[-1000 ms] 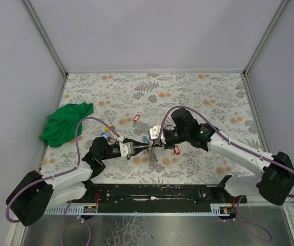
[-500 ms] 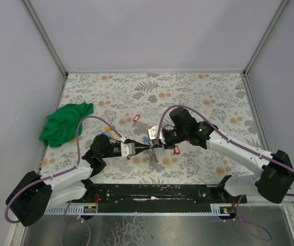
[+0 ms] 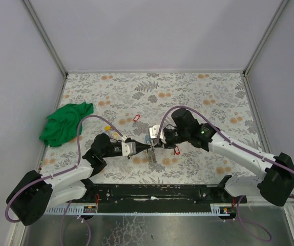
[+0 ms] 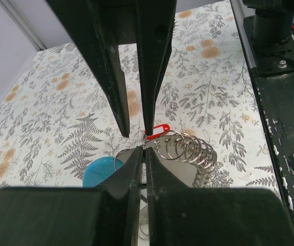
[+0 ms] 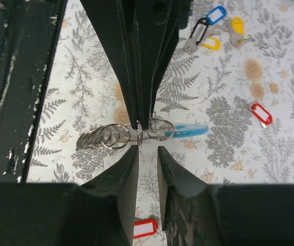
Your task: Put the keys on the keyring
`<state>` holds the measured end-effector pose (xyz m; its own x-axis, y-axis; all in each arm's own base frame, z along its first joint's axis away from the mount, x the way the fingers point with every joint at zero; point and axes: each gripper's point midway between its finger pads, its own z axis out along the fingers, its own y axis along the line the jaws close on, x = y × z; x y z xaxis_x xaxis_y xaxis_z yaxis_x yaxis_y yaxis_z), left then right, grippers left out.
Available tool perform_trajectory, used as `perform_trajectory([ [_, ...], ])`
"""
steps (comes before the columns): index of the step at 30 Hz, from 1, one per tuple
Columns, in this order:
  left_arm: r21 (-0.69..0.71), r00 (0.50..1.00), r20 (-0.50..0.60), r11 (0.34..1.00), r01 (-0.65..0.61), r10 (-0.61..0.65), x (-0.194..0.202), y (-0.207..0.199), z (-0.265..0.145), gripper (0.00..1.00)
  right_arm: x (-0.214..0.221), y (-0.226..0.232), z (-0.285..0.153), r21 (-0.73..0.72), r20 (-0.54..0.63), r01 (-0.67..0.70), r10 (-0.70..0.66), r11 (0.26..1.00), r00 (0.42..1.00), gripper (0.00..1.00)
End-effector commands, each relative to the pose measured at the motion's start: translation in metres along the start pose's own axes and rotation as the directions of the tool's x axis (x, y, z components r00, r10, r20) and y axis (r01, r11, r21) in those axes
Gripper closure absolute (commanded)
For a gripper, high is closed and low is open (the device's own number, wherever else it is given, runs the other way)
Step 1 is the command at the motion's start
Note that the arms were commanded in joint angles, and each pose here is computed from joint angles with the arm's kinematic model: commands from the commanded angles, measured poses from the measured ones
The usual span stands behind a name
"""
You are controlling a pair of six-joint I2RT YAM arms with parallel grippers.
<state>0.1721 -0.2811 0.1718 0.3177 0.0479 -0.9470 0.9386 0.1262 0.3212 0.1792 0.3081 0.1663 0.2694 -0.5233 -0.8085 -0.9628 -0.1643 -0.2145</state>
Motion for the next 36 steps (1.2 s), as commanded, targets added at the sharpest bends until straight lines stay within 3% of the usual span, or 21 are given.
perform_trajectory([
  [1,-0.08,0.998,0.06,0.997,-0.015,0.02,-0.01,0.011,-0.001,1.0,-0.011,-0.022,-0.013,0.182,0.038,-0.009,0.002,0.983,0.999,0.69],
  [7,-0.128,0.993,0.108,0.992,-0.024,0.037,-0.015,0.015,-0.005,1.0,-0.003,-0.017,-0.01,0.226,0.08,-0.083,0.066,0.971,0.995,0.62],
  [21,-0.135,0.993,0.109,0.991,-0.023,0.038,-0.007,0.016,-0.001,1.0,-0.031,-0.003,0.017,0.237,0.204,-0.167,0.119,0.957,0.972,0.58],
  [27,-0.16,0.986,0.13,0.984,-0.079,0.101,-0.011,0.013,-0.009,1.0,-0.013,-0.014,-0.004,0.383,0.167,-0.166,0.109,0.909,0.98,0.57],
  [36,-0.201,0.983,0.16,0.978,-0.054,0.087,-0.011,0.016,-0.011,1.0,-0.007,-0.022,-0.023,0.557,0.339,-0.176,-0.028,0.812,0.94,0.63],
])
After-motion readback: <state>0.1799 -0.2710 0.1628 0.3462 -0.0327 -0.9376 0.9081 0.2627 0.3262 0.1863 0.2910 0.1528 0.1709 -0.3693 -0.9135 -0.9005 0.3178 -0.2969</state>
